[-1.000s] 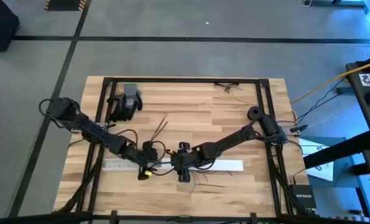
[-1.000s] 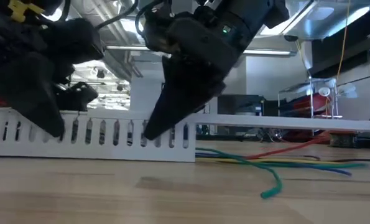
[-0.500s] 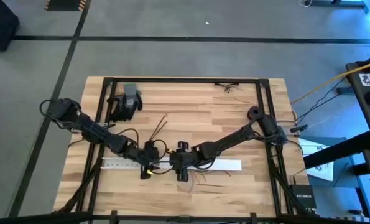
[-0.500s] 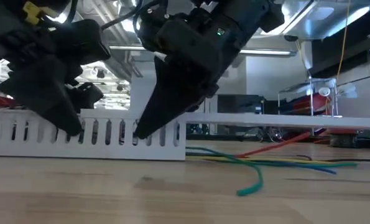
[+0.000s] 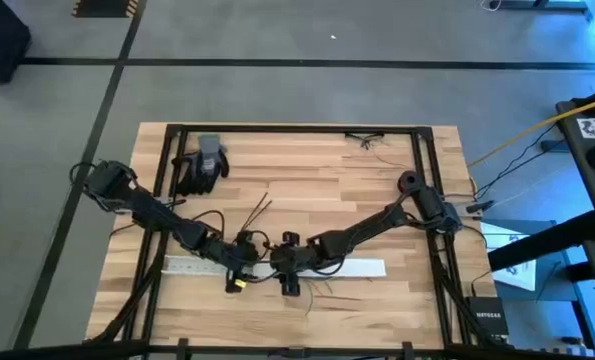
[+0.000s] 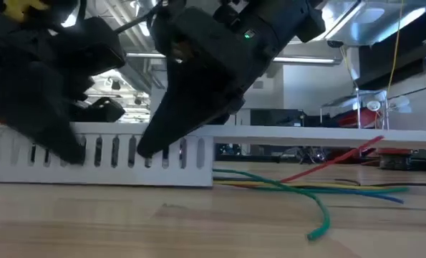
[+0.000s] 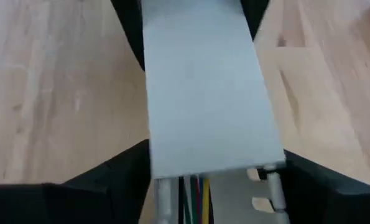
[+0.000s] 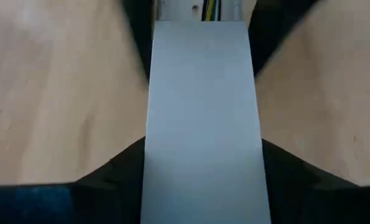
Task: Ziptie cables
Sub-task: Close the white cable duct
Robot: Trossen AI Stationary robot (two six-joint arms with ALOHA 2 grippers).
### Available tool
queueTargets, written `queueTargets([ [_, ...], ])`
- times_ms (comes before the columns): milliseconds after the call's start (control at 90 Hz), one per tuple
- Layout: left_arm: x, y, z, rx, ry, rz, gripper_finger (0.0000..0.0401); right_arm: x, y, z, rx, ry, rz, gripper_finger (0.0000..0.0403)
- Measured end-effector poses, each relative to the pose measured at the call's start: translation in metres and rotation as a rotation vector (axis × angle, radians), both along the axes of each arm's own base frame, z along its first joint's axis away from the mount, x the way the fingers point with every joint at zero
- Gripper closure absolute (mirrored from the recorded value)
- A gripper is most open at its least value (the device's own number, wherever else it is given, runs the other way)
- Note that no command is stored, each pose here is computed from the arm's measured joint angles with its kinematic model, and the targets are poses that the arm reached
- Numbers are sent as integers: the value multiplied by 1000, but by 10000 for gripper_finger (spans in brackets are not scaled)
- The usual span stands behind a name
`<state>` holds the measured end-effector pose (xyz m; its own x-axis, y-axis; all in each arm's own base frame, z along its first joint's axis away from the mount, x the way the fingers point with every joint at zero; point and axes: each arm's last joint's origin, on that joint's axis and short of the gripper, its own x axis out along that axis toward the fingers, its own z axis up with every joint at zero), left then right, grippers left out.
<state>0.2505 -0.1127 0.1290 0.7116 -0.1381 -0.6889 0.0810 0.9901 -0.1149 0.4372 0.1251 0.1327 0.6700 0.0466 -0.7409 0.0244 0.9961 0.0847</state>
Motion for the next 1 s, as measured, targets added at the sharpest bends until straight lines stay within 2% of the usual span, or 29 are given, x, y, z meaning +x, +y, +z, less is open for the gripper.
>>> queueTargets([
  [156,-3,2,6,-12,17,24,123,-1,-3,-1,-21,23,-16,175],
  [333,-5,2,29,0,113,46,123,-2,-3,-2,-20,34,-8,175],
  [444,-16,-1,45,-4,173,49,123,-3,-2,-2,-20,44,-3,175],
  [611,-37,-9,37,42,245,90,123,-4,-3,-2,-21,52,-9,175],
  [833,-45,-14,22,64,173,129,123,-4,-3,-3,-20,53,-2,175],
  [1000,-39,-21,27,-34,101,117,123,-4,-2,-3,-21,54,2,175],
])
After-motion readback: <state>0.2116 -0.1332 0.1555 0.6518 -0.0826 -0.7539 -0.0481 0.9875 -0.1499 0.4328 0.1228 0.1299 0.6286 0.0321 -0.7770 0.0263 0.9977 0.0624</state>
